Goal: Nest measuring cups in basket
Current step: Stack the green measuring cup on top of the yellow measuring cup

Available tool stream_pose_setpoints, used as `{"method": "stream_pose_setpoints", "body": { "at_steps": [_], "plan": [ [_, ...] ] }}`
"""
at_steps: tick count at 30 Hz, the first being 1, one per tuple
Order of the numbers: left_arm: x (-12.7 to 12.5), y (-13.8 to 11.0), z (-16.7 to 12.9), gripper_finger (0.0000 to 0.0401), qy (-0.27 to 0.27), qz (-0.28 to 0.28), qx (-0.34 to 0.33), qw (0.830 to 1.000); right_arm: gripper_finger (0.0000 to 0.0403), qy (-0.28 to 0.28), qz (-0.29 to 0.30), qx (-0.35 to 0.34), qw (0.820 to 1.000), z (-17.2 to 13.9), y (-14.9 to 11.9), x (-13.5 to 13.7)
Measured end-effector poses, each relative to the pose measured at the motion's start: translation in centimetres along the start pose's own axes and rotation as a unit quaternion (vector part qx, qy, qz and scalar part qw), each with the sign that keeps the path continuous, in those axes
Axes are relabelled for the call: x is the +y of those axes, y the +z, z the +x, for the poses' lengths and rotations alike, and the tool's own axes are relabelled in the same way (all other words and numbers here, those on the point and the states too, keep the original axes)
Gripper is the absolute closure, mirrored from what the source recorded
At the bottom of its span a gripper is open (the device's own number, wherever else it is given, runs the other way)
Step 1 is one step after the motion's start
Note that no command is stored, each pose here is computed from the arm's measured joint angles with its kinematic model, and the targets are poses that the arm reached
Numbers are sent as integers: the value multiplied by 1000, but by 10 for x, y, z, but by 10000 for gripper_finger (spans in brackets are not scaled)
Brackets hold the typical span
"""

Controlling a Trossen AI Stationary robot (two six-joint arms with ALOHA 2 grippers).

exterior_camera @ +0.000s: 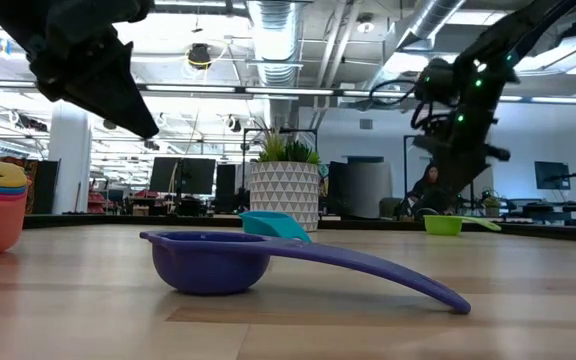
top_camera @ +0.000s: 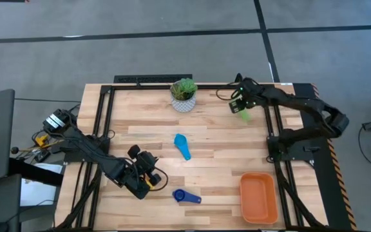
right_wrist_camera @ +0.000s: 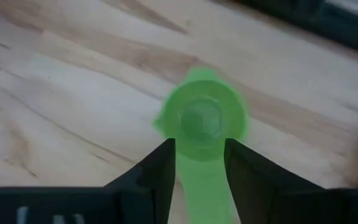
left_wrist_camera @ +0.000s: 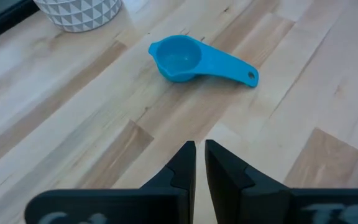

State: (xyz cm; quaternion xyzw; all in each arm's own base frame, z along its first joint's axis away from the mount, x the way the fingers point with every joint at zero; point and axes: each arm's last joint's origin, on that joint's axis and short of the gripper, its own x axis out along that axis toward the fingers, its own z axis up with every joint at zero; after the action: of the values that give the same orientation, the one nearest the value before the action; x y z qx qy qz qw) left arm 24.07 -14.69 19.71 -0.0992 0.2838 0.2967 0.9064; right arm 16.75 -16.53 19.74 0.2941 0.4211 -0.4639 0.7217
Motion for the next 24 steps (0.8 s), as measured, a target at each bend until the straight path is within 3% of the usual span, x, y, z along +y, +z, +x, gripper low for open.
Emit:
{"method": "stream_pose_setpoints", "body": {
  "at_steps": [14, 24],
  "plan": [
    [6, 7, 12, 376, 12, 3, 19, 1000, 264, -35, -4, 79, 996, 48, 10, 4],
    [7, 9, 14, 377, 16, 10, 22, 1000, 301, -11, -30, 99, 995, 51, 8, 6]
  ]
}}
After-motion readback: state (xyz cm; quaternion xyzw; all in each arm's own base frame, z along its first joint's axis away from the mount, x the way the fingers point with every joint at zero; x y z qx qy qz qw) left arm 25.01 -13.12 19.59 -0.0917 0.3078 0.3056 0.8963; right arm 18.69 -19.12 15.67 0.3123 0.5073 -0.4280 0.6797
